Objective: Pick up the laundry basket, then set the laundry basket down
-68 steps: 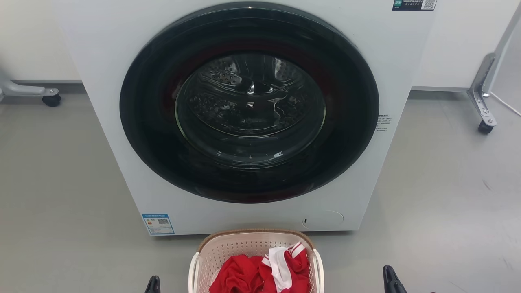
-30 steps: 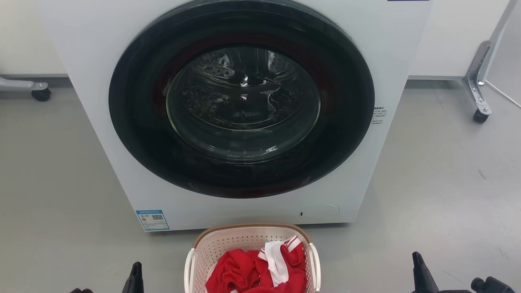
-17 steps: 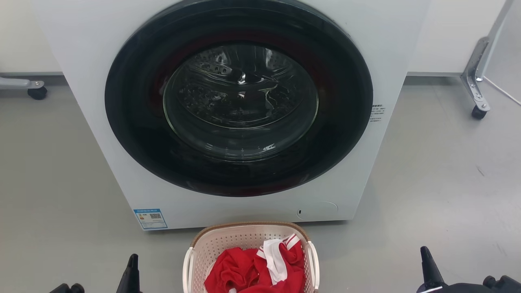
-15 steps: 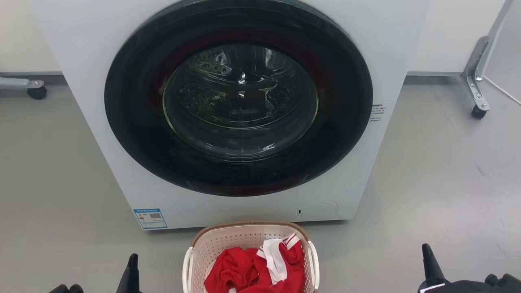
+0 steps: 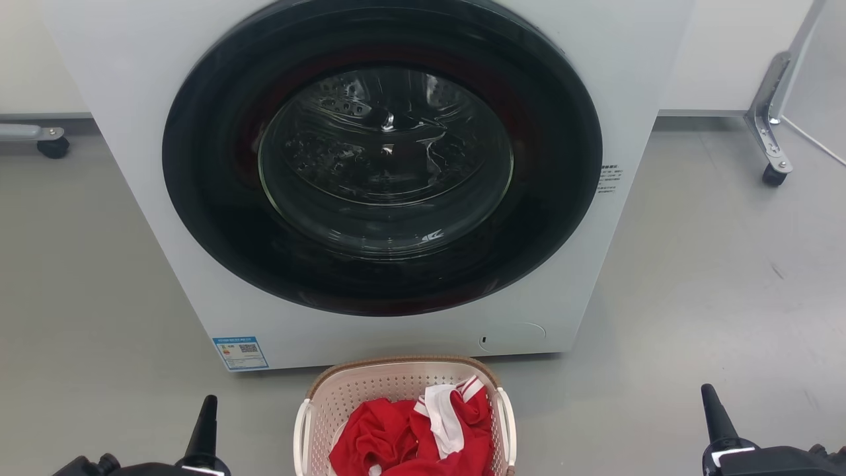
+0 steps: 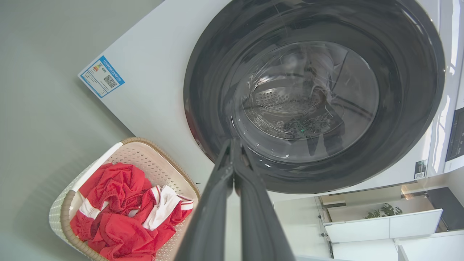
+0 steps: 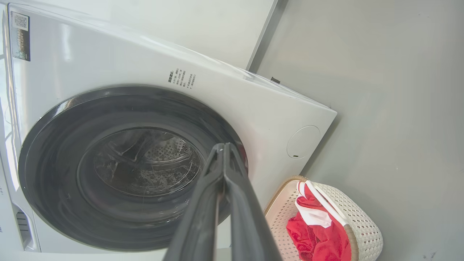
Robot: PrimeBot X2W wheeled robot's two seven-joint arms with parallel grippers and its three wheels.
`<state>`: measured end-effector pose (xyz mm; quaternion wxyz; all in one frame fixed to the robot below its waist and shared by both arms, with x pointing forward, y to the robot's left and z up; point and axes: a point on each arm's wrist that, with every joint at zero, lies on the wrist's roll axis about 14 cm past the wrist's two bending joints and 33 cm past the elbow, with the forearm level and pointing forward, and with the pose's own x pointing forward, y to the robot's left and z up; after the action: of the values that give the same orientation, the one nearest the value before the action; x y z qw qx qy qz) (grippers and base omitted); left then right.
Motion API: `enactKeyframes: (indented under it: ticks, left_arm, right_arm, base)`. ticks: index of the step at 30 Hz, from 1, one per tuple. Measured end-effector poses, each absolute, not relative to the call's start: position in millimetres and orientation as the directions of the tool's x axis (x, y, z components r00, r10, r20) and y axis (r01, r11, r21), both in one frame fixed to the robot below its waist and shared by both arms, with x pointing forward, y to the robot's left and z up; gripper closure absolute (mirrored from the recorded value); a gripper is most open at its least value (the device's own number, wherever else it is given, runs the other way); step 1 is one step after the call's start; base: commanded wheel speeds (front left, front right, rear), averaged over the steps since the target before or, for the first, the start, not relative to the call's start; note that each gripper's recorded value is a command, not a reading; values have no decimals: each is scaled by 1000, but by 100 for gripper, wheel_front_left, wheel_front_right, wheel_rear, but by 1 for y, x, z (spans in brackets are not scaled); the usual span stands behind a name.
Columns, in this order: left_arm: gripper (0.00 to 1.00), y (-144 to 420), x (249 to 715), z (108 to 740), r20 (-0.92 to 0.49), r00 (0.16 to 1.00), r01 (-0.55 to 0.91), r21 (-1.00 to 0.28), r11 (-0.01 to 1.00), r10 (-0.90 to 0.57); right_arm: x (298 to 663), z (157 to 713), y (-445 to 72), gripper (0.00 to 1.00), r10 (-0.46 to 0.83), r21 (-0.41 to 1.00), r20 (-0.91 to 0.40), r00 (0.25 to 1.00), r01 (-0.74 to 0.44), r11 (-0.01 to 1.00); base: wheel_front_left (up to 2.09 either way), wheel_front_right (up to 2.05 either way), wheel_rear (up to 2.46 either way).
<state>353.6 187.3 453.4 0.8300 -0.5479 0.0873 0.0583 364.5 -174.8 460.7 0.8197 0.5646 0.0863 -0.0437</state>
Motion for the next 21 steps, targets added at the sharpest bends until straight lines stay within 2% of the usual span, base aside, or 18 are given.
enactKeyframes:
  ticks: [21]
  left_arm:
    - [100,190,373,472,-126,992,-123,-988,98,-21]
  right_arm:
    - [376,474,-197,100,-4,990,-120,993,120,78]
  base:
    - [0,0,0]
